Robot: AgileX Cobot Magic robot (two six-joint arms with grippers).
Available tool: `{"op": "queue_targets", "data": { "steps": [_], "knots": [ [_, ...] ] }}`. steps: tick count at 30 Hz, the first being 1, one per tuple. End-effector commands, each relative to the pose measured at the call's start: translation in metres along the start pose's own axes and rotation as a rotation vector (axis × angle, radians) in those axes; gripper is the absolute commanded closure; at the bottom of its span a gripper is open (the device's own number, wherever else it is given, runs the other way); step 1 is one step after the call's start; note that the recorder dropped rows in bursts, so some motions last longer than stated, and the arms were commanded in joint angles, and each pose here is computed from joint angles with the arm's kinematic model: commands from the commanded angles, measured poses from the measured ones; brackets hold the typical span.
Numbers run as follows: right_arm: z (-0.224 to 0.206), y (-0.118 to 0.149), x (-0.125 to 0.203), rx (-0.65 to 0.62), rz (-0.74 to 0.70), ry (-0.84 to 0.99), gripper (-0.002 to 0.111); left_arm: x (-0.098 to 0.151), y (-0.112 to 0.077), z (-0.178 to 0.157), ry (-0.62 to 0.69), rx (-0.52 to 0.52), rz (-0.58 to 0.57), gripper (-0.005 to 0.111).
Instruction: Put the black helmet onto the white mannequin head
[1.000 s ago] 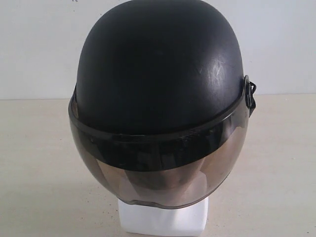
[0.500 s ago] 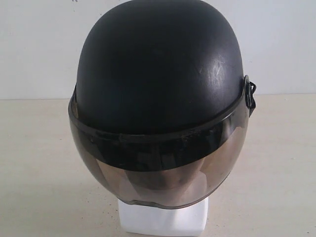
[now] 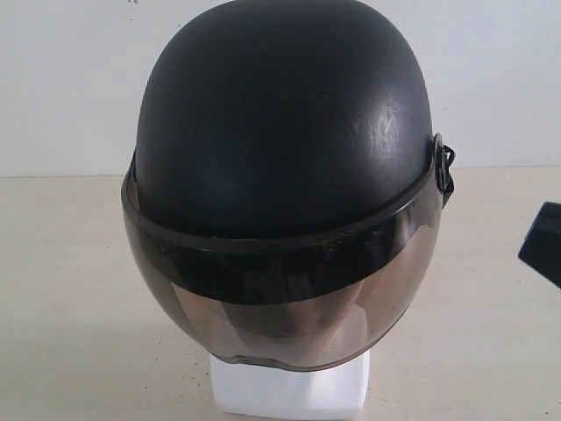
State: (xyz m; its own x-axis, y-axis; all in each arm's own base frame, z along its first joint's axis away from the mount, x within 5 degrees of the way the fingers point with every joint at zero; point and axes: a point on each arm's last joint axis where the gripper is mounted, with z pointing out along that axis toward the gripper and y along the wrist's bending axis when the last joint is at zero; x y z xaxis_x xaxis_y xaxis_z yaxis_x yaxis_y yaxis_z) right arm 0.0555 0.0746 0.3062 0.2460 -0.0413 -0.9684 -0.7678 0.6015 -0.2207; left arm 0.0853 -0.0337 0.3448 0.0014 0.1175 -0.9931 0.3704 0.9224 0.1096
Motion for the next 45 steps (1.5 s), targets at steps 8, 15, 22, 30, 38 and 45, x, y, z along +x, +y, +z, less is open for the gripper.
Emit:
{"op": "queue_targets", "data": {
  "steps": [8, 15, 22, 30, 38, 45],
  "knots": [
    [0.000, 0.001, 0.005, -0.001, -0.024, 0.007, 0.109, 0.028, -0.004, -0.021, -0.075, -0.041, -0.030, 0.102],
    [0.000, 0.001, 0.005, 0.000, -0.020, 0.007, 0.109, 0.028, -0.004, -0.021, -0.079, -0.043, -0.029, 0.102],
    [0.000, 0.001, 0.005, 0.000, -0.020, 0.007, 0.109, 0.028, -0.004, -0.021, -0.079, -0.043, -0.029, 0.102],
    [-0.004, 0.001, 0.002, 0.006, -0.017, -0.013, 0.109, 0.028, -0.004, -0.021, -0.079, -0.043, -0.029, 0.102],
    [-0.041, -0.009, -0.011, 0.190, 0.010, -0.158, 0.109, 0.028, -0.004, -0.021, -0.081, -0.044, -0.029, 0.102],
    [-0.065, -0.018, -0.005, 0.538, 0.173, -0.172, 0.109, 0.028, -0.004, -0.021, -0.081, -0.044, -0.029, 0.102]
  ]
}}
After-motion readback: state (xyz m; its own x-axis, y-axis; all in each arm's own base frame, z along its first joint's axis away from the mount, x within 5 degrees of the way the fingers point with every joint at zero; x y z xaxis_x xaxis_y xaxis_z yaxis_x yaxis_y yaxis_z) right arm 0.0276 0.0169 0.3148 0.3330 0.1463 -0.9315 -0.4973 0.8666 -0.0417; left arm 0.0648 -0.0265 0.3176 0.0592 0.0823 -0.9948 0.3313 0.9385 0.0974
